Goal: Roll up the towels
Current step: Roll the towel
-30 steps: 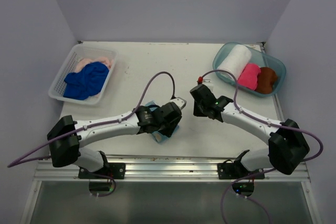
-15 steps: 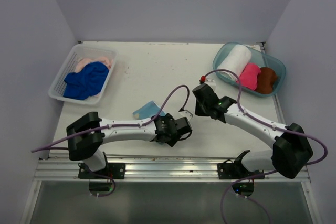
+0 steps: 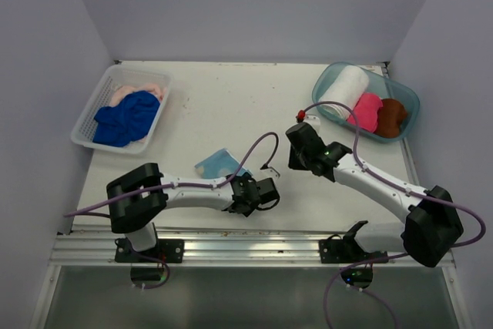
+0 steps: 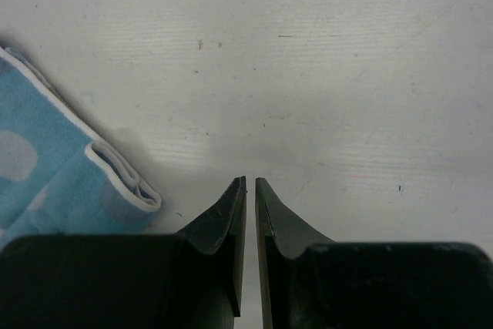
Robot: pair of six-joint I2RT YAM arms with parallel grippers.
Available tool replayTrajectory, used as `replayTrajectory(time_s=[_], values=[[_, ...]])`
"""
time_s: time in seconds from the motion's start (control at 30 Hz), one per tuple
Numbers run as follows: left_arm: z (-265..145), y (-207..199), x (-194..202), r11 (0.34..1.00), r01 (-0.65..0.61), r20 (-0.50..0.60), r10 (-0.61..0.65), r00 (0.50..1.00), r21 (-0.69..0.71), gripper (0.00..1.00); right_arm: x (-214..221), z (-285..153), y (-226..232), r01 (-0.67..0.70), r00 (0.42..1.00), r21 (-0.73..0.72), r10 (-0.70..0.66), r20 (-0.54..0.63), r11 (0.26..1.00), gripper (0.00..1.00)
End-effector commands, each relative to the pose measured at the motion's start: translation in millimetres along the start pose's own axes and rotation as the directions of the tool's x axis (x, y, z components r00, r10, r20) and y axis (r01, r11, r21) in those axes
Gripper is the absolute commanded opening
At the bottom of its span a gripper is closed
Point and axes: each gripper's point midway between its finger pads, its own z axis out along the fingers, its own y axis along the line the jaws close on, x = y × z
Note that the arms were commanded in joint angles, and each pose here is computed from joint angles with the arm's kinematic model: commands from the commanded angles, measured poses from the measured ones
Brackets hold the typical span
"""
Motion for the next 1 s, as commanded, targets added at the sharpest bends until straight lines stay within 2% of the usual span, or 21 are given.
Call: replayTrajectory(time_s=[0.0, 0.13, 0.2, 0.23, 0.33, 0.43, 0.57, 0.7, 0.8, 0.83, 0.87, 0.97], values=[[23.9, -0.2, 13.7, 1.000, 0.015, -0.028, -0.015, 1.000, 0.014, 0.50, -14.9, -10.5, -4.0, -0.033, 0.998, 0.010, 0.033, 0.056, 0.999, 0.14], [24.7, -6.6, 5.7, 0.993, 0.047, -0.011, -0.047, 0.999, 0.104, 0.28, -19.5, -16.9, -6.7, -0.038, 0.997, 0.015, 0.037, 0.071, 0.999, 0.14], [19.7, -12.5, -4.8, 0.980, 0.076, 0.006, -0.078, 0.997, 0.184, 0.21, -21.9, -19.9, -7.6, -0.039, 0.996, 0.016, 0.038, 0.079, 0.999, 0.14], [18.9, -12.7, -4.5, 0.974, 0.085, 0.004, -0.088, 0.996, 0.209, 0.14, -24.0, -22.8, -8.2, -0.041, 0.995, 0.013, 0.040, 0.086, 0.999, 0.14], [10.2, -14.6, -13.6, 0.933, 0.146, 0.009, -0.158, 0.987, 0.330, 0.06, -25.7, -26.7, -7.3, -0.042, 0.995, 0.005, 0.042, 0.090, 0.999, 0.14], [-3.7, -15.2, -25.7, 0.863, 0.199, 0.011, -0.231, 0.973, 0.464, 0.02, -26.8, -28.5, -2.7, -0.040, 0.995, -0.019, 0.042, 0.086, 0.999, 0.15], [-21.1, -21.6, -39.2, 0.716, 0.267, -0.038, -0.318, 0.947, 0.645, 0.00, -19.6, -22.7, 10.0, -0.045, 0.998, -0.078, 0.049, 0.050, 0.996, 0.15], [-30.7, -28.0, -44.9, 0.588, 0.313, -0.088, -0.378, 0.921, 0.746, 0.00, -3.3, -16.0, 32.6, -0.090, 0.996, -0.187, 0.089, -0.012, 0.978, 0.20], [-34.1, -31.4, -48.5, 0.493, 0.339, -0.124, -0.417, 0.900, 0.802, 0.00, 10.9, -13.4, 51.1, -0.129, 0.991, -0.256, 0.118, -0.056, 0.958, 0.31], [-33.0, -32.3, -44.7, 0.472, 0.352, -0.144, -0.422, 0.895, 0.808, 0.00, 12.8, -13.3, 57.8, -0.139, 0.990, -0.277, 0.127, -0.060, 0.951, 0.41], [-34.5, -31.9, -48.5, 0.444, 0.356, -0.150, -0.434, 0.888, 0.822, 0.00, 19.1, -15.4, 65.8, -0.145, 0.989, -0.293, 0.129, -0.073, 0.945, 0.45], [-27.9, -34.3, -45.2, 0.436, 0.377, -0.177, -0.433, 0.884, 0.817, 0.00, 31.6, -17.3, 80.7, -0.157, 0.987, -0.295, 0.135, -0.092, 0.942, 0.60]])
